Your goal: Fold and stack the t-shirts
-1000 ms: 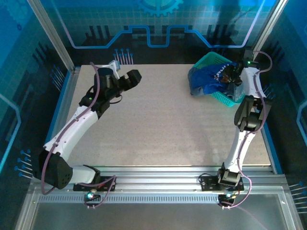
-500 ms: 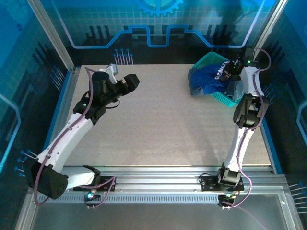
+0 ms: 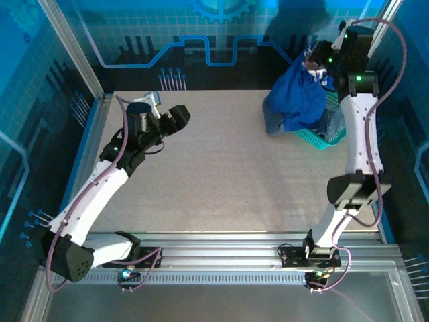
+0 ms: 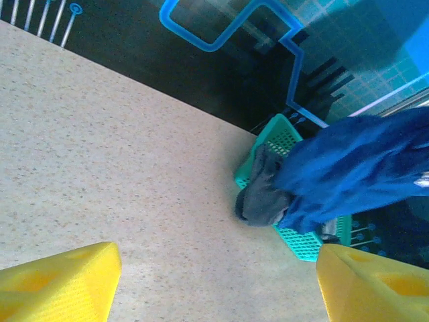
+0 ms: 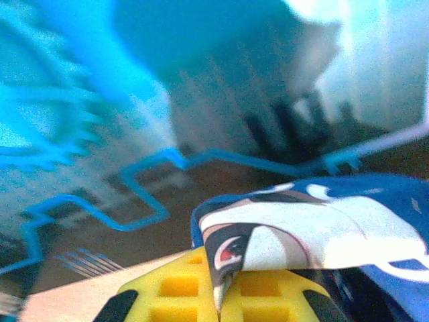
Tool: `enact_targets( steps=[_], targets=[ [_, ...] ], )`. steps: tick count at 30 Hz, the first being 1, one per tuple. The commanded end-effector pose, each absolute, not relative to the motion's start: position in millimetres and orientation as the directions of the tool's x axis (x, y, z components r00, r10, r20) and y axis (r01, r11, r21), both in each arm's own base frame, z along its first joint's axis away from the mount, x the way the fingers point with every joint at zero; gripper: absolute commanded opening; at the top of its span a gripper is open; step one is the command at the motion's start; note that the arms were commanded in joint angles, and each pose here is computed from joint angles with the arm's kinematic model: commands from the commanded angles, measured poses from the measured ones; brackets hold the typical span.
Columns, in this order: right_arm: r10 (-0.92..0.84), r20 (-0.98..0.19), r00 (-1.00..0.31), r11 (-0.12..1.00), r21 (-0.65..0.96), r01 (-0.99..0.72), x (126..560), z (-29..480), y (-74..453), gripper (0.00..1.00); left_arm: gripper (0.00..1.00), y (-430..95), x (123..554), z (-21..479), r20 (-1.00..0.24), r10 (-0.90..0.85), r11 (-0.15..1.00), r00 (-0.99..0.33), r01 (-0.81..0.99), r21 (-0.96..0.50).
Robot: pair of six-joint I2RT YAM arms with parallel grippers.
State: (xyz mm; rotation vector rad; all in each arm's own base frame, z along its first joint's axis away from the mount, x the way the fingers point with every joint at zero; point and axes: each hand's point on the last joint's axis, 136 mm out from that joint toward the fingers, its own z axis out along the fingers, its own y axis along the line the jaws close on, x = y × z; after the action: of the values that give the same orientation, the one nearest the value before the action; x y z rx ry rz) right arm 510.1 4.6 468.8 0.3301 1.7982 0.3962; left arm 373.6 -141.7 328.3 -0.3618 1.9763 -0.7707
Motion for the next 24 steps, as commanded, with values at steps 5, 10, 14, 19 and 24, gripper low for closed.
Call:
enact_targets(
  steps=[5,10,14,19,24],
  targets=[
    [0.318,-0.907,-0.278,0.845,0.404,-0.351,448.6,519.3,161.0,0.0,0.78,-116.6,375.0,344.1,-0.745,-0.51,0.828,-0.43,-0.012,-0.561],
    [0.132,-0.858,-0.496,0.748,0.415,-0.518,412.4,431.2,297.9,0.0,0.79,-99.2,369.1,346.1,-0.764,-0.505,0.85,-0.402,-0.077,-0.521],
    [-0.115,-0.75,-0.651,0.638,0.446,-0.627,368.0,333.4,392.8,0.42,0.8,-87.5,359.7,339.6,-0.763,-0.506,0.857,-0.402,-0.13,-0.499],
    [-0.137,-0.705,-0.696,0.665,0.455,-0.592,358.2,302.0,392.9,0.67,0.81,-91.2,349.0,317.5,-0.726,-0.482,0.866,-0.49,-0.14,-0.48],
    [-0.002,-0.598,-0.801,0.798,0.482,-0.362,384.5,260.2,322.6,0.62,0.78,-105.7,344.5,267.6,-0.615,-0.45,0.874,-0.648,-0.178,-0.452]
  ],
)
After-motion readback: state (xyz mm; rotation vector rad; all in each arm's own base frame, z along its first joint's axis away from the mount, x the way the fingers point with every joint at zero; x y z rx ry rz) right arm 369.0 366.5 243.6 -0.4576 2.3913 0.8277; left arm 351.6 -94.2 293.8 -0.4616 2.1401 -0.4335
